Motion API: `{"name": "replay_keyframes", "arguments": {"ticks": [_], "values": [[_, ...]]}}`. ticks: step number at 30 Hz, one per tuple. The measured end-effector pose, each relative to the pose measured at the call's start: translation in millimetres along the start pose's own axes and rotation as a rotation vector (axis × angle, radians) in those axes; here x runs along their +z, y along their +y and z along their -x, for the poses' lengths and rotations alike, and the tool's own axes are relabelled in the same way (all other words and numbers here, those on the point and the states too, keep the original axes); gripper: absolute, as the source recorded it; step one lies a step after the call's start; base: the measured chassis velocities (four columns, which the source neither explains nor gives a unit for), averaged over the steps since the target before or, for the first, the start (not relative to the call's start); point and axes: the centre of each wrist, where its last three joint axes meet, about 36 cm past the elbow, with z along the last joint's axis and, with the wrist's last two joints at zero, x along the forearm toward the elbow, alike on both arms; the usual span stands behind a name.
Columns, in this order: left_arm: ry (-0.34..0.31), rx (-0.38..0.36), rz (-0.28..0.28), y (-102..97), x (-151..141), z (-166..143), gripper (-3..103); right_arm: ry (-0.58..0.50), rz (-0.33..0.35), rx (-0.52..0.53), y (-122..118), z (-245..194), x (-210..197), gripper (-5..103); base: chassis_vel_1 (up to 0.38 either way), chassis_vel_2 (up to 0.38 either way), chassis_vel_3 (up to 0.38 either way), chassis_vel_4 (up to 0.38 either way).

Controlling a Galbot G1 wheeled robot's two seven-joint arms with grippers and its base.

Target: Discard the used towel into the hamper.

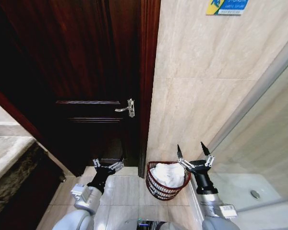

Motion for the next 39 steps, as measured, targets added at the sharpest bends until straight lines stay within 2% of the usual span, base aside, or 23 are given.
{"name": "replay_keyframes", "arguments": {"ticks": [32, 39], "values": [[0.0, 0.0, 0.0, 0.0, 0.0, 0.0, 100, 0.0, 0.0, 0.0, 0.0, 0.0, 0.0, 100, 0.004, 0.003, 0.009, 0.01], [0.0, 0.0, 0.0, 0.0, 0.0, 0.0, 100, 0.0, 0.0, 0.0, 0.0, 0.0, 0.0, 100, 0.075, -0.093, -0.095, 0.089]]}}
